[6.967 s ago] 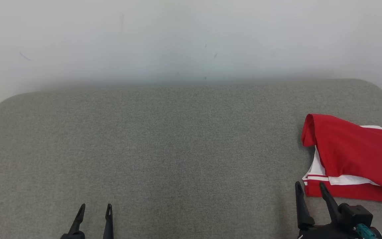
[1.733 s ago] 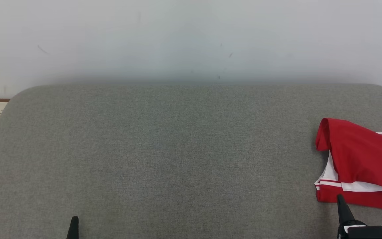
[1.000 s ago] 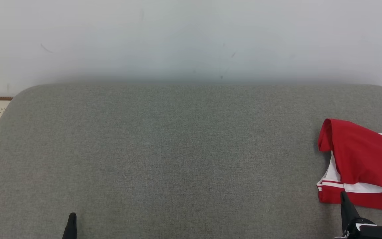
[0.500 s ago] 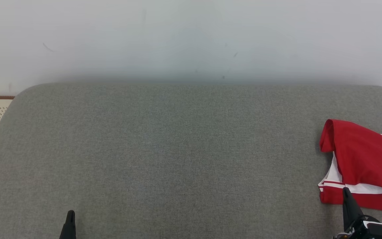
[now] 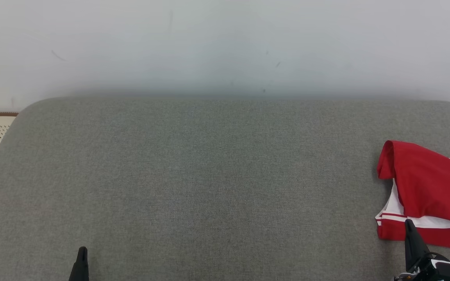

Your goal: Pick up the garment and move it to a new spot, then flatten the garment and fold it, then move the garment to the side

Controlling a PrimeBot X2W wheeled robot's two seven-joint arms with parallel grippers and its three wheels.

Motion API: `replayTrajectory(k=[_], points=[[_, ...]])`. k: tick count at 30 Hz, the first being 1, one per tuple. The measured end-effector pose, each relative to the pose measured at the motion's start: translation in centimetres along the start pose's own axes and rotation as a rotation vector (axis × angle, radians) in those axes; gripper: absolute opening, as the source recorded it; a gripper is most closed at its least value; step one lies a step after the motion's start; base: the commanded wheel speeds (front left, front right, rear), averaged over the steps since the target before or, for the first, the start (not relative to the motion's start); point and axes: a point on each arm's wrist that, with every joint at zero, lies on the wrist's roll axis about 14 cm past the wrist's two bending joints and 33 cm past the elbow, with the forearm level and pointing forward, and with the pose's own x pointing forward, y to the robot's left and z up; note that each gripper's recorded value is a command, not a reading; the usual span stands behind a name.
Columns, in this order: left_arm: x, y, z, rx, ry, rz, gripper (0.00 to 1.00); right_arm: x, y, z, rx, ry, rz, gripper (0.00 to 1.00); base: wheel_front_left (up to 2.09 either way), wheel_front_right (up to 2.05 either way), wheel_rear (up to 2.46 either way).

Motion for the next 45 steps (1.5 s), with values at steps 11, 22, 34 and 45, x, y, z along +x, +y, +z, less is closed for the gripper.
replayTrajectory(k=[11, 22, 34, 45], points=[[0.0, 0.0, 0.0, 0.0, 0.0, 0.0, 0.0, 0.0, 0.0, 0.0, 0.0, 0.0, 0.0, 0.0, 0.0, 0.0, 0.0], [0.0, 0.0, 0.0, 0.0, 0.0, 0.0, 0.0, 0.01, 0.0, -0.01, 0.0, 0.0, 0.0, 0.0, 0.0, 0.0, 0.0], [0.01, 0.0, 0.0, 0.0, 0.0, 0.0, 0.0, 0.01, 0.0, 0.0, 0.0, 0.0, 0.0, 0.0, 0.0, 0.0, 0.0], [0.0, -0.01, 0.0, 0.0, 0.0, 0.0, 0.0, 0.01, 0.01, 0.0, 0.0, 0.0, 0.0, 0.0, 0.0, 0.0, 0.0]])
